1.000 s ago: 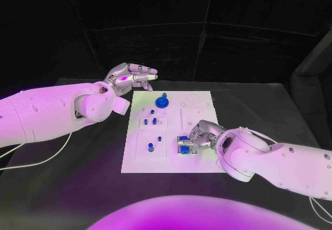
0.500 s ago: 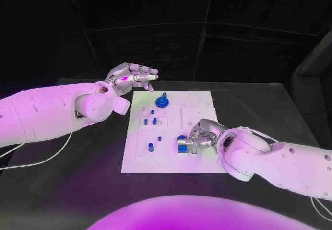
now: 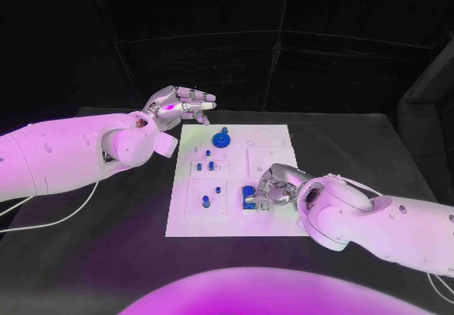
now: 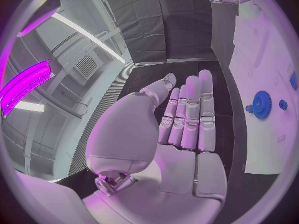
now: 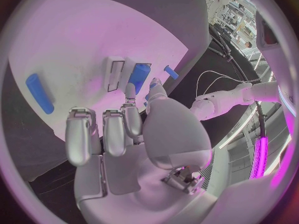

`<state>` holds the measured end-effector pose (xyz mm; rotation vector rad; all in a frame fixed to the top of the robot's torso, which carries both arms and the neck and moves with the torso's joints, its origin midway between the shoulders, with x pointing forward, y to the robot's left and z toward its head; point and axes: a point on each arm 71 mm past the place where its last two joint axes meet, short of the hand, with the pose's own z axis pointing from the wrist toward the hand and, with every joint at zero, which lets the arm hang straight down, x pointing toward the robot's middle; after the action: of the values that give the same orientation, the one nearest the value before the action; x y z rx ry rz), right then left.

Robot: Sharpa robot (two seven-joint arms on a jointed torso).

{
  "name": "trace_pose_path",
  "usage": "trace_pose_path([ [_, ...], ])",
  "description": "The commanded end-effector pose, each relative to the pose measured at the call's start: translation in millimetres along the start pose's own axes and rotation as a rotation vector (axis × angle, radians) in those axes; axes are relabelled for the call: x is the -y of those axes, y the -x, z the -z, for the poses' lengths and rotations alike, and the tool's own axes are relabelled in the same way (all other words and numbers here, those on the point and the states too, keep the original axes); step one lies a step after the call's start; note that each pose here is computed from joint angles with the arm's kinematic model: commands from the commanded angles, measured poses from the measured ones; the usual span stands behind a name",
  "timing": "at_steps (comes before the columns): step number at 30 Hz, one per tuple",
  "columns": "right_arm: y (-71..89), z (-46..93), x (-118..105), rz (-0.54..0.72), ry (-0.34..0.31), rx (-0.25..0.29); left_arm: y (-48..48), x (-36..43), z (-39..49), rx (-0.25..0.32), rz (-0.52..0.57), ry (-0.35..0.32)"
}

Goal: Assemble the parts on the task board

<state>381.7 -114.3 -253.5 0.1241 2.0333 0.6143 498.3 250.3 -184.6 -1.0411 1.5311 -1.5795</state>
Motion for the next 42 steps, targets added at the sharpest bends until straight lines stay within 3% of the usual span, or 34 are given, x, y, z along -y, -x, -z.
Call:
trace_pose_path([
  [1, 0.0, -0.2, -2.2, 0.022, 0.022, -0.008, -0.8, 1.3, -0.5, -0.011, 0.008, -0.004],
  [14, 1.4, -6.3, 2.5, 0.022, 0.002, 0.002, -0.3, 1.2, -0.5, -0.009, 0.007, -0.003],
  [21, 11.3, 6.0, 13.4, -0.121, 0.104, 0.024, 0.6, 1.3, -0.4, -0.007, 0.006, -0.004],
  [24, 22.3, 15.3, 26.0, -0.184, 0.115, 0.031, 1.1, 1.2, -0.4, -0.006, 0.006, -0.004],
  [28, 36.6, 25.6, 50.1, -0.185, 0.068, 0.035, 1.8, 1.1, -0.6, -0.004, 0.005, -0.005],
  [32, 45.8, 33.7, 73.1, -0.111, 0.018, 0.022, 1.5, 0.9, -1.1, -0.005, 0.005, -0.005],
  [42, 54.3, 36.0, 98.1, 0.066, -0.096, 0.05, 0.8, -0.5, -1.4, -0.011, 0.009, -0.006],
])
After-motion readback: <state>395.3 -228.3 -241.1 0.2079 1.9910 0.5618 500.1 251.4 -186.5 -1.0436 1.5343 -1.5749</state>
